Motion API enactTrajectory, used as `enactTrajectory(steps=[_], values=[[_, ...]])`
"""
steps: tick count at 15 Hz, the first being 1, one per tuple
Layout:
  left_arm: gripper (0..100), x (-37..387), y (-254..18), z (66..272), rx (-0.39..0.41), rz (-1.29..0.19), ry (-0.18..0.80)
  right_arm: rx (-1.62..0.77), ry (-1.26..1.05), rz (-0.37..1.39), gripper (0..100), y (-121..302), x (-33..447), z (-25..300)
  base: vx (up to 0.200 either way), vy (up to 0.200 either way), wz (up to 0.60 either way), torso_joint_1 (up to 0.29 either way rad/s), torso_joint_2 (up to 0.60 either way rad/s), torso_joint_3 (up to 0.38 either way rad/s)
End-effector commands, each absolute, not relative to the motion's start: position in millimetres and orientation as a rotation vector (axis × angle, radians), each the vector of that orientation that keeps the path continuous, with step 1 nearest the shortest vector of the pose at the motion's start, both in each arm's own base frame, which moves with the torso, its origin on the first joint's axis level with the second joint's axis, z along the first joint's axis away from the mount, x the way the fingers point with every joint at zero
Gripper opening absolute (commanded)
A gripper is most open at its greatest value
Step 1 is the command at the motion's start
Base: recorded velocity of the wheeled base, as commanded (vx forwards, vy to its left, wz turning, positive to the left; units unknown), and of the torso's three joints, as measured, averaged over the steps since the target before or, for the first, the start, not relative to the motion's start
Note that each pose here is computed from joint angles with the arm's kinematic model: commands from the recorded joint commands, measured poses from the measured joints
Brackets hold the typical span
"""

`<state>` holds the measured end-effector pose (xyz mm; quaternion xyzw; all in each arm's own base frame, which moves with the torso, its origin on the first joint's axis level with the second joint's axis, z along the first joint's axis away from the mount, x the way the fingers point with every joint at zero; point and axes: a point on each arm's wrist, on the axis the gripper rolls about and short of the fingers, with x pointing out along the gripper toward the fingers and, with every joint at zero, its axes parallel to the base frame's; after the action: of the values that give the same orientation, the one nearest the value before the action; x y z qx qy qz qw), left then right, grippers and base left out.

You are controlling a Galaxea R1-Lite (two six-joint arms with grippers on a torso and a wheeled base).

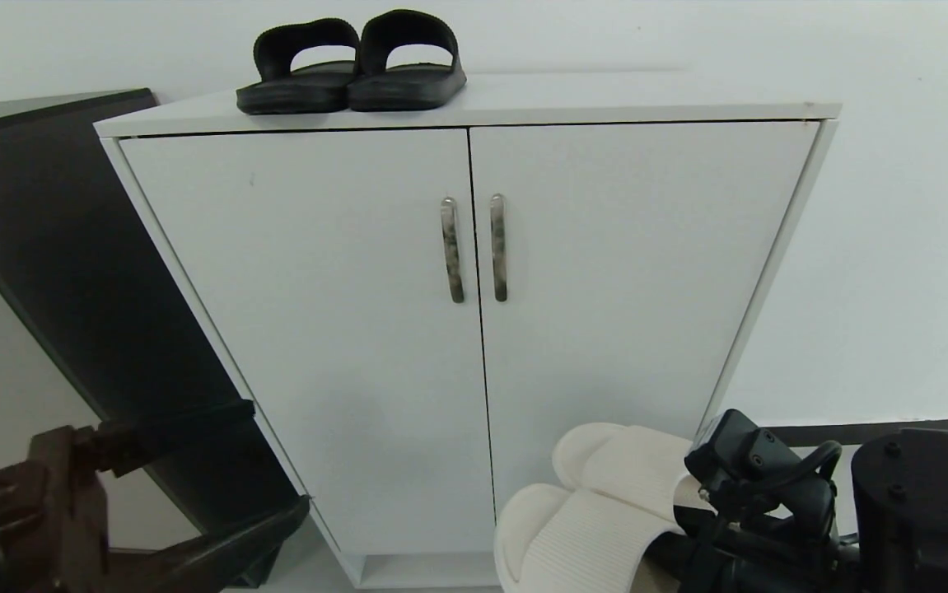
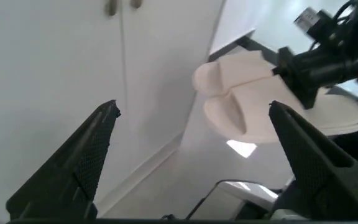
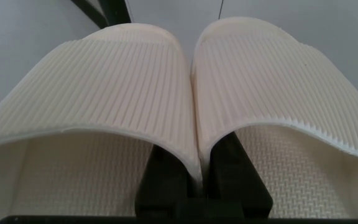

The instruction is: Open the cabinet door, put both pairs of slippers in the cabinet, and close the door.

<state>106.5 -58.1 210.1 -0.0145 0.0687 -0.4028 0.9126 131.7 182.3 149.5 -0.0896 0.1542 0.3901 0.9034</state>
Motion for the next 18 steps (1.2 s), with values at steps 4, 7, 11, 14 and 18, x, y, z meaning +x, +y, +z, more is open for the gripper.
enactTrajectory(steps=[4,7,11,14,18], values=[[100,164.8,-126.1,240.7,-0.016,-1.01,0.177,-0.21,0.317,0.812,0,181.7,130.6,147.5,0.0,0.0,0.0,0.0,0.0,0.0],[100,184.7,-167.6,252.6,-0.097,-1.069,0.159,-0.214,0.321,0.813,0,181.4,130.4,146.1,0.0,0.0,0.0,0.0,0.0,0.0],[100,196.7,-180.7,257.0,-0.176,-1.157,0.145,-0.214,0.316,0.816,0,180.0,129.0,147.3,0.0,0.0,0.0,0.0,0.0,0.0],[100,212.5,-180.9,258.9,-0.249,-1.166,0.183,-0.22,0.325,0.82,0,180.4,128.8,144.8,0.0,0.0,0.0,0.0,0.0,0.0],[100,244.2,-174.3,264.5,-0.227,-1.049,0.127,-0.224,0.33,0.821,0,181.8,129.7,143.3,0.0,0.0,0.0,0.0,0.0,0.0]])
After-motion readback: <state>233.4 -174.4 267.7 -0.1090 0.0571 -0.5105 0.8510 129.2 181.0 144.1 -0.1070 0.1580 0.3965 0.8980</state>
